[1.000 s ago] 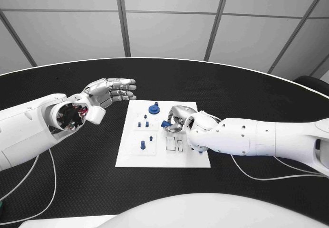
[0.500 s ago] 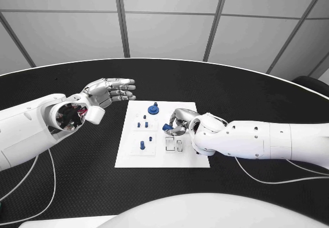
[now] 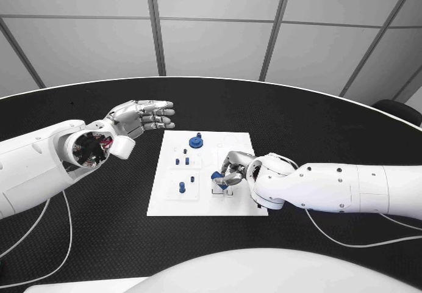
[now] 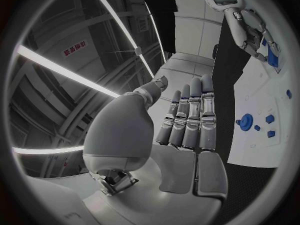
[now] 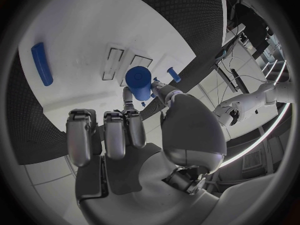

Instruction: Assemble the parts on the task board

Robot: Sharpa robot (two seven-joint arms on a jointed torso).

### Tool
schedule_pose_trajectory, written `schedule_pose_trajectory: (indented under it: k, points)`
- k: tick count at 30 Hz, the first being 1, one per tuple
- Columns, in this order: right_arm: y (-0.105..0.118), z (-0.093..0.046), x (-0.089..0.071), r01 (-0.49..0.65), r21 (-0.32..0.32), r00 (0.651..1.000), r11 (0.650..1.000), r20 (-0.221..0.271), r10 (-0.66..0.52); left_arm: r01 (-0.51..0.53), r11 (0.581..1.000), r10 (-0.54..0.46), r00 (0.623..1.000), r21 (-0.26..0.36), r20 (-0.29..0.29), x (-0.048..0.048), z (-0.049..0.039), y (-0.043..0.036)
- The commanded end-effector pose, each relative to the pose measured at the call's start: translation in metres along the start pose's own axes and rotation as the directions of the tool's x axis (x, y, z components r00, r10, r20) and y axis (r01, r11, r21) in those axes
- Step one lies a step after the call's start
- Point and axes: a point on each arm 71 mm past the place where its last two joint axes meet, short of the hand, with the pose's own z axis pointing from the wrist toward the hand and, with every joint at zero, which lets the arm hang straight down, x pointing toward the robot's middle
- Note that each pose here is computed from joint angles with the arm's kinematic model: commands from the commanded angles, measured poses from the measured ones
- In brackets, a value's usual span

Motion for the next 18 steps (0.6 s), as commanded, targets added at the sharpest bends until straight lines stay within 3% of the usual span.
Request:
schedule_pose_trajectory:
  k: [1,18]
  points:
    - [-0.0014,-0.0006,0.0034,0.002,0.006,1.0,1.0,-0.013,-0.002,0.0,1.0,0.0,1.0,0.0,0.0,-0.0002,-0.0001,0.0]
    - [-0.0039,0.0049,0.0107,0.016,0.027,0.999,0.999,-0.038,-0.015,0.0,1.0,0.0,1.0,-0.001,-0.001,-0.0005,-0.0009,0.0001]
